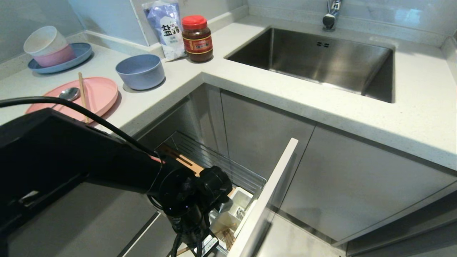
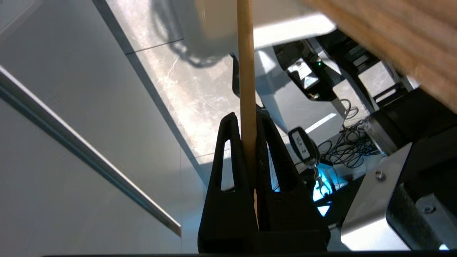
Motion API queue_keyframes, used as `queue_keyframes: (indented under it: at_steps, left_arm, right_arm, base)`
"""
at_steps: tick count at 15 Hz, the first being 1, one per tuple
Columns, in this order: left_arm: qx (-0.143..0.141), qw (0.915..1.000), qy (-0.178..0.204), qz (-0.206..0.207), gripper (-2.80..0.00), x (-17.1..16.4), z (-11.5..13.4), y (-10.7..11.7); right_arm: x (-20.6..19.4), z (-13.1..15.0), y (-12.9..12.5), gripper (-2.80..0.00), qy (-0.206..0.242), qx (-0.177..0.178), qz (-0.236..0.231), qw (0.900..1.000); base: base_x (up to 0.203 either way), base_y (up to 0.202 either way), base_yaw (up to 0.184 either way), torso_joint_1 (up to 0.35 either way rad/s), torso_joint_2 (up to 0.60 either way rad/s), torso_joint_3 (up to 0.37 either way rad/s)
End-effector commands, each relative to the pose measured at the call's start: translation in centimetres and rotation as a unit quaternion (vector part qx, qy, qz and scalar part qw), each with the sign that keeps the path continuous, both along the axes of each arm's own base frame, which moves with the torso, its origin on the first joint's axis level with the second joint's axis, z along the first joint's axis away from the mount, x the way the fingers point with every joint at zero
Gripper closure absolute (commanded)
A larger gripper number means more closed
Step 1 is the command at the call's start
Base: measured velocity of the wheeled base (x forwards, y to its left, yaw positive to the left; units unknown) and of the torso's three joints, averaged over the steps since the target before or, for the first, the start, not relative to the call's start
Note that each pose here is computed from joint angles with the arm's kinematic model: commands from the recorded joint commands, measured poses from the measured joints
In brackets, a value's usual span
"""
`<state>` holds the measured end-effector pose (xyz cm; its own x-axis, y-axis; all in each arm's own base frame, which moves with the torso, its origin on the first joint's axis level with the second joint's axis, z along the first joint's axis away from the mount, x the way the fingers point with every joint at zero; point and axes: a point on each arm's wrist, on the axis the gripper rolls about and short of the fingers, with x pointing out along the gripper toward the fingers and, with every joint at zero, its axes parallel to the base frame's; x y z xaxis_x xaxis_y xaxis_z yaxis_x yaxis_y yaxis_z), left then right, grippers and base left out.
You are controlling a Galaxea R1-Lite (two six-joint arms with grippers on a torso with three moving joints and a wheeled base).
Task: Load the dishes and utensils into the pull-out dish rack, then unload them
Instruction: Pick up the chopsticks and place it in the cupboard
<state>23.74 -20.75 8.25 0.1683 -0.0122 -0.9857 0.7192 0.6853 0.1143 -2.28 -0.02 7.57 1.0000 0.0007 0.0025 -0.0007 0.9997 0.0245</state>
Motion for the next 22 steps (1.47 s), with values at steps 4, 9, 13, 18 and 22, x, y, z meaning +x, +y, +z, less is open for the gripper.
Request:
queue_keyframes:
  at_steps: [4, 9, 13, 18, 22]
  left_arm:
    - [0.003, 1.0, 0.003, 0.008, 0.0, 0.6, -0.5, 0.2]
    - [0.0, 1.0, 0.001, 0.009, -2.8, 0.6, -0.4, 0.1]
    - [-0.001, 0.9999, -0.002, 0.011, -2.8, 0.6, -0.3, 0.1]
    - [-0.023, 0.9986, -0.042, 0.023, -2.8, -0.1, 2.6, 0.8]
    - [-0.038, 0.9909, -0.117, 0.053, -2.8, -1.4, 6.6, 2.2]
  right_arm:
    - [0.0, -0.1, 0.0, 0.0, -0.001, 0.0, 0.0, 1.0]
    - [0.0, 0.0, 0.0, 0.0, -0.001, 0.0, 0.0, 1.0]
    - [0.0, 0.0, 0.0, 0.0, -0.001, 0.0, 0.0, 1.0]
    - [0.0, -0.1, 0.0, 0.0, -0.001, 0.0, 0.0, 1.0]
    - [0.0, 0.0, 0.0, 0.0, -0.002, 0.0, 0.0, 1.0]
  base:
    - [0.0, 0.0, 0.0, 0.0, 0.0, 0.0]
    - [0.0, 0.0, 0.0, 0.0, 0.0, 0.0]
    - [0.0, 0.0, 0.0, 0.0, 0.0, 0.0]
    - [0.0, 0.0, 0.0, 0.0, 0.0, 0.0]
    - [0.0, 0.0, 0.0, 0.0, 0.0, 0.0]
